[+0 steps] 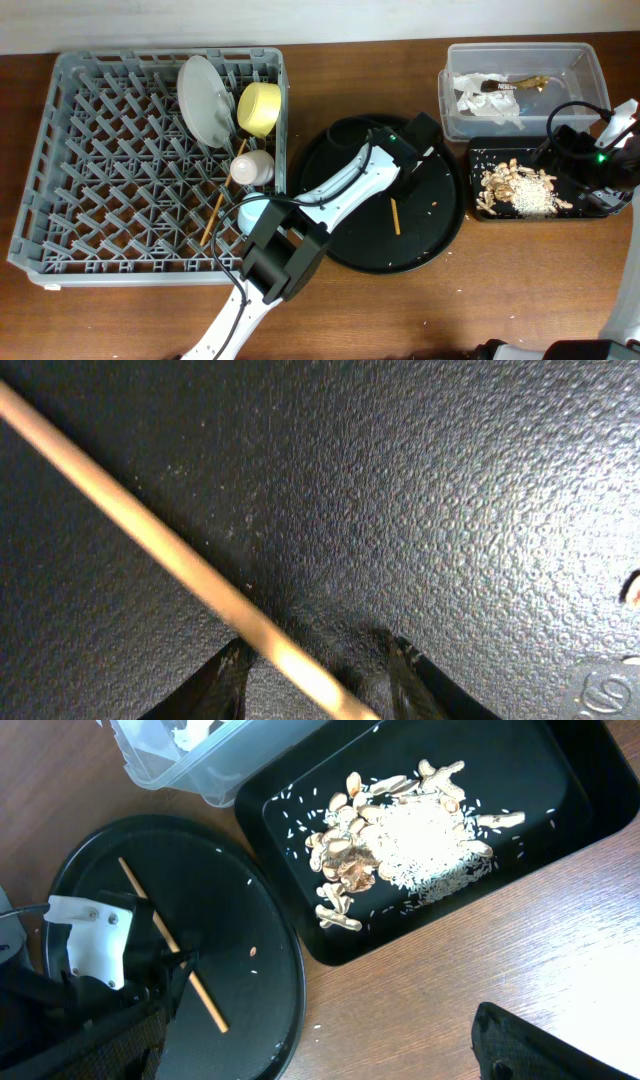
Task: Sort waste into correct bins and load items into the dishwasher rack
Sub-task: 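Pick the second chopstick and place it in the rack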
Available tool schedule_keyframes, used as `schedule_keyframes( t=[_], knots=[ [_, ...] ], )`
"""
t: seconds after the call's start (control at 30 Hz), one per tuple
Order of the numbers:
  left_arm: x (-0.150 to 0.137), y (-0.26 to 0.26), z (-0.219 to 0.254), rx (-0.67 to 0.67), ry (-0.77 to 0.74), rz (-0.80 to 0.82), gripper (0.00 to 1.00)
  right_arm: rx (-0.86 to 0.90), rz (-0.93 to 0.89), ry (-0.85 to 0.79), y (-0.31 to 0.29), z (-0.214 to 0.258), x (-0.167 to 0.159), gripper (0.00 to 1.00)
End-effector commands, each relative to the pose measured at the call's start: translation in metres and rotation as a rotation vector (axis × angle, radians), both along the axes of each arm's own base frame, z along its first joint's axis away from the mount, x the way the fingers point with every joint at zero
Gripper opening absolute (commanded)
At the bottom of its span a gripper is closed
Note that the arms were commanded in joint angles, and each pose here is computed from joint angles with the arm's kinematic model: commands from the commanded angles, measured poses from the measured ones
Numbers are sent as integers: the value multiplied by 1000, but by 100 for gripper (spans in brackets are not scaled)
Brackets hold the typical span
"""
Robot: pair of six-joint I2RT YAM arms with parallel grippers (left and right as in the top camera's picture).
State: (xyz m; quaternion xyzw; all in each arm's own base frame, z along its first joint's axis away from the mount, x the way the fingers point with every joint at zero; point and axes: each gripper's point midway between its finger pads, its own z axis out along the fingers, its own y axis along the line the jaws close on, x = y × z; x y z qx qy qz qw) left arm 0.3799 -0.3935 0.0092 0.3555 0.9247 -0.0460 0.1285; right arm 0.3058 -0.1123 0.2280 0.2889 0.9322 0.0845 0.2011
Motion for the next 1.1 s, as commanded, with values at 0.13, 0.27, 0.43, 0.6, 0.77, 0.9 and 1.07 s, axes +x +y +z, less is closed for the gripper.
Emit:
schedule_keyframes(
  t=[0.13, 0.27, 0.43, 0.6, 0.77, 0.9, 1.07],
  knots=[
    [-16, 15, -13, 92, 53, -6, 20, -17, 9, -7, 0, 3, -2, 98],
    [-17, 16, -13, 95, 55, -5, 3, -17, 9, -7, 0, 3, -2, 99],
    [38, 46, 86, 10, -11, 142, 0, -19, 9, -9, 0, 3, -1, 99],
    [82, 168, 225, -74, -185, 395, 0, -21, 9, -14, -1, 4, 0, 99],
    [68, 219, 311, -108, -359, 467, 0, -20, 9, -13, -1, 4, 0, 99],
    [25, 297, 283, 174, -227, 567, 0, -22, 8, -15, -1, 4, 0, 99],
    [1, 342, 175, 283, 94, 655, 0, -22, 8, -16, -1, 4, 1, 99]
  ],
)
